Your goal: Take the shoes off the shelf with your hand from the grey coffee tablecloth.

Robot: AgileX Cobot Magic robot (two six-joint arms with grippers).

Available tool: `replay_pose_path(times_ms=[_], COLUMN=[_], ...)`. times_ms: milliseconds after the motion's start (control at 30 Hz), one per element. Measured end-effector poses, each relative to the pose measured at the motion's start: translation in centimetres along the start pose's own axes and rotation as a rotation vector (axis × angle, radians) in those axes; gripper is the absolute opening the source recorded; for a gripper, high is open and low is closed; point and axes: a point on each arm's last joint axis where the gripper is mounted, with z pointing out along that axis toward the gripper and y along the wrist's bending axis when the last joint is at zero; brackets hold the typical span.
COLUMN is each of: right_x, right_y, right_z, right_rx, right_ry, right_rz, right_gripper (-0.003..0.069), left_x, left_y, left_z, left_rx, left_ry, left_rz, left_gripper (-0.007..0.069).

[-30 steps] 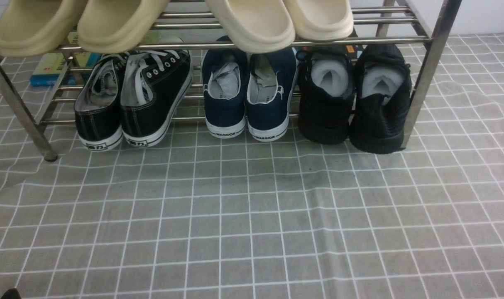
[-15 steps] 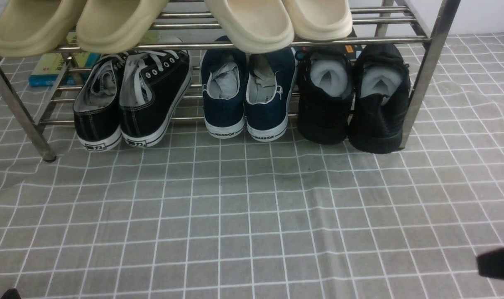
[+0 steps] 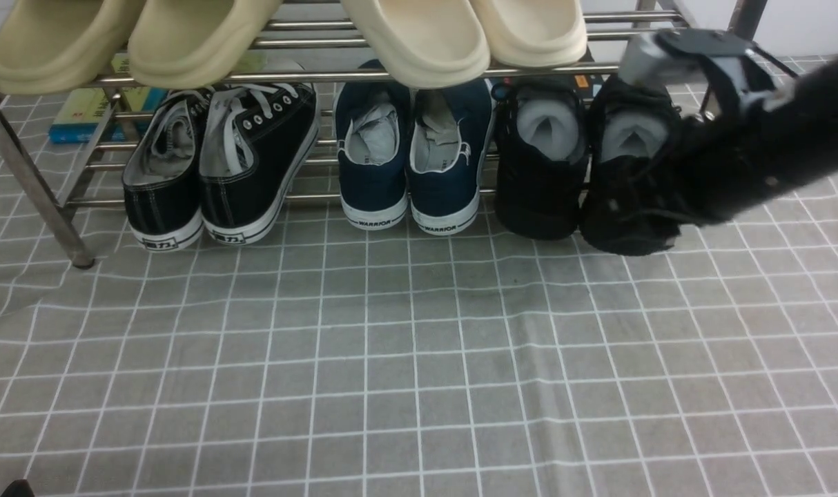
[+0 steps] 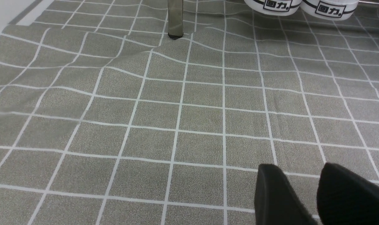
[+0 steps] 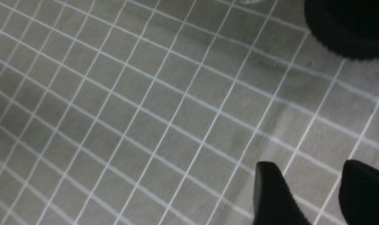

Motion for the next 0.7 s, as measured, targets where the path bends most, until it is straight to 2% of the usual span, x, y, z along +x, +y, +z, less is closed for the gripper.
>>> replay_pose_path(times_ms=[167,433,600,700], right_x=[-3.7,-6.3,-6.0,-5.4], right_y=[0.5,1.5,0.4,-0.4], right_z=[2.9,6.8,9.8,11.5], right_rx=[0.141,0.228,0.271,0.294], right_ry=[-0.006,-0.053,-0.020,0.022], right_rz=[-0.136,-0.307,-0.350,-0.374], right_gripper=[0.0427,0.0542,0.0545,0.0491], left_x=[0.0,0.0,0.0,0.0], left_y=[0.0,0.0,0.0,0.0], left_z=[0.0,0.0,0.0,0.0], left_rx=[0.000,0.000,0.000,0.000], left_ry=[0.000,0.000,0.000,0.000], left_rz=[0.000,0.000,0.000,0.000], left_gripper=[0.0240,0.0240,0.0240,0.0240])
